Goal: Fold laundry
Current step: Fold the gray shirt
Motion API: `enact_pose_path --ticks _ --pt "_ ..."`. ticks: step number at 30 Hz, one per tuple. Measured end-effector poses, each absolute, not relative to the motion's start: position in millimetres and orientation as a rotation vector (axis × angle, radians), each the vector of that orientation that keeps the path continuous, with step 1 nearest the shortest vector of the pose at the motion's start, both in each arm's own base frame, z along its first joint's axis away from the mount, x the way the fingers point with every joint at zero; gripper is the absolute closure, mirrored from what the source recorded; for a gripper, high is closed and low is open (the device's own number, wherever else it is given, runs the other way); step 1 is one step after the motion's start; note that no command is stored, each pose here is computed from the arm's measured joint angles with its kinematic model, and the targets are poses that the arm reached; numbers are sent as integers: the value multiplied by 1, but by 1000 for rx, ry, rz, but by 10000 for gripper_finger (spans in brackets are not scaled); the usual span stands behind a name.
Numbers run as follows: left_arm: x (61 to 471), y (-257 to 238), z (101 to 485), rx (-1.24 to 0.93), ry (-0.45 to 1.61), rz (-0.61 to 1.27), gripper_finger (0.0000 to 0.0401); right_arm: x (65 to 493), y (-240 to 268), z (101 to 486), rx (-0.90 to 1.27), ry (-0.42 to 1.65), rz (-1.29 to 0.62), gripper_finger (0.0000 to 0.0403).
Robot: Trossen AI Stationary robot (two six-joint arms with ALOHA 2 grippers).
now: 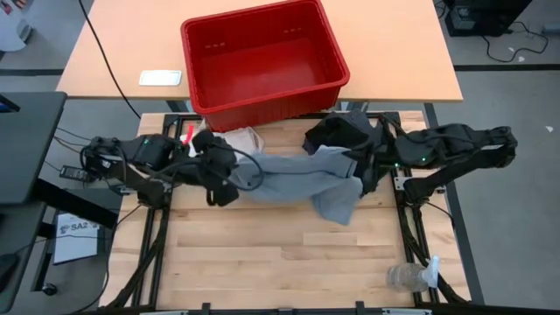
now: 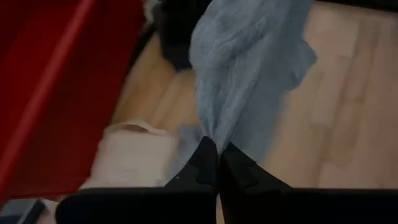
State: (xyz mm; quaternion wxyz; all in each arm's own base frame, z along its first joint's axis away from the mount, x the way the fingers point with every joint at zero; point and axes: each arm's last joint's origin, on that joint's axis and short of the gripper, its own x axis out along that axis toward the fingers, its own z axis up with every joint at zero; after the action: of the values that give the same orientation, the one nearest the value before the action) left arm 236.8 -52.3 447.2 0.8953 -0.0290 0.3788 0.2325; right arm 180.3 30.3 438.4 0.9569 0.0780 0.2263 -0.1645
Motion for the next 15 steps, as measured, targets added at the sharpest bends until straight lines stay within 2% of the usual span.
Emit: enact_pose_path --ticks 9,15 --pt "224 -42 448 58 856 600 400 176 24 442 6 416 -549 400" --pt "224 -25 451 78 862 663 401 180 16 442 -15 426 -572 400"
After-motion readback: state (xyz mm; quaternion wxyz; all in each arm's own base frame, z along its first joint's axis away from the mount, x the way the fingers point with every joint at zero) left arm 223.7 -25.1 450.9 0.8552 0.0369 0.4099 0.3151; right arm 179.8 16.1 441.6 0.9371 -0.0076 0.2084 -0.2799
